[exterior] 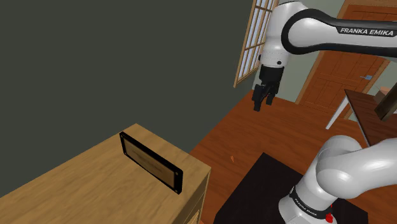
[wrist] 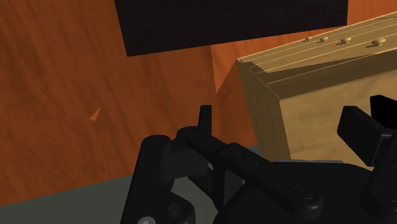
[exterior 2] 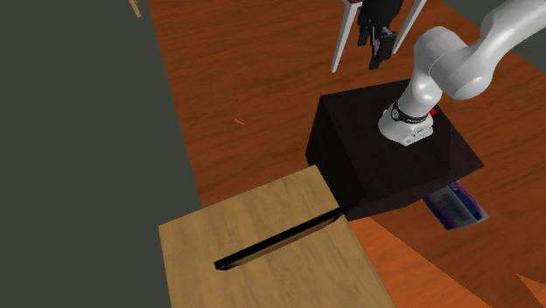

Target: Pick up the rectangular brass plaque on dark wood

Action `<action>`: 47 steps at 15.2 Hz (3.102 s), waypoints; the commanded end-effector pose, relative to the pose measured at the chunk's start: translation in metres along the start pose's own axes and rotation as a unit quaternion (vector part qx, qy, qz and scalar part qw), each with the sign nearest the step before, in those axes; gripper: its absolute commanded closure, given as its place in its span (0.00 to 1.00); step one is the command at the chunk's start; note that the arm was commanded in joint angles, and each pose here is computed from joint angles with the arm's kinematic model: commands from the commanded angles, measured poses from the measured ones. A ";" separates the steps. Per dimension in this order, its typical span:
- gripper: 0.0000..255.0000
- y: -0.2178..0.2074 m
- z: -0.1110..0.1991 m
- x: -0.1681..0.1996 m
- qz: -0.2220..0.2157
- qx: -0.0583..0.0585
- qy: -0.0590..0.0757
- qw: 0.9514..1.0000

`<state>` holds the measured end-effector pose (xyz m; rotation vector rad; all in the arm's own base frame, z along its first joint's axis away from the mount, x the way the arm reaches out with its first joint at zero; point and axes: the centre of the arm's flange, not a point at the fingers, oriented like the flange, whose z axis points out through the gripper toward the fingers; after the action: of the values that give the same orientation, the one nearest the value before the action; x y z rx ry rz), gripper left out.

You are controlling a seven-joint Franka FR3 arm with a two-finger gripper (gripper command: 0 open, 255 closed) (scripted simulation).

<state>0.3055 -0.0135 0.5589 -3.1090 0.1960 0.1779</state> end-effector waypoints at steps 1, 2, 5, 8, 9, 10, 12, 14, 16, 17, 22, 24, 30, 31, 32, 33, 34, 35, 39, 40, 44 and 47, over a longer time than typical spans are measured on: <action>0.00 0.000 0.000 0.000 0.000 0.000 0.000 1.000; 0.00 -0.008 0.006 0.008 -0.004 0.001 0.003 1.000; 0.00 -0.033 0.023 0.031 -0.014 0.002 0.010 1.000; 0.00 -0.058 0.039 0.054 -0.025 0.004 0.018 1.000; 0.00 -0.066 0.045 0.061 -0.028 0.005 0.021 0.999; 0.00 -0.075 0.050 0.069 -0.032 0.005 0.024 0.999; 0.00 -0.092 0.060 0.084 -0.039 0.006 0.029 0.999; 0.00 -0.109 0.071 0.099 -0.046 0.008 0.034 0.998; 0.00 -0.127 0.081 0.113 -0.053 0.009 0.039 0.998; 0.00 -0.136 0.086 0.120 -0.057 0.009 0.042 0.997; 0.00 -0.182 0.110 0.156 -0.074 0.012 0.055 0.996; 0.00 -0.200 0.120 0.170 -0.081 0.013 0.060 0.995; 0.00 -0.258 0.147 0.211 -0.102 0.017 0.076 0.992; 0.00 -0.267 0.151 0.218 -0.106 0.017 0.078 0.991; 0.00 -0.277 0.155 0.225 -0.110 0.018 0.081 0.991; 0.00 -0.287 0.159 0.231 -0.113 0.019 0.083 0.990; 0.00 -0.297 0.164 0.238 -0.117 0.019 0.086 0.989; 0.00 -0.307 0.168 0.244 -0.120 0.020 0.089 0.989; 0.00 -0.347 0.184 0.270 -0.134 0.022 0.099 0.986; 0.00 -0.357 0.188 0.276 -0.138 0.023 0.101 0.985; 0.00 -0.378 0.201 0.290 -0.145 0.024 0.107 0.983; 0.00 -0.378 0.217 0.291 -0.145 0.024 0.107 0.983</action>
<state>0.6157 0.3314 0.3212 -3.0558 -0.2454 -0.1629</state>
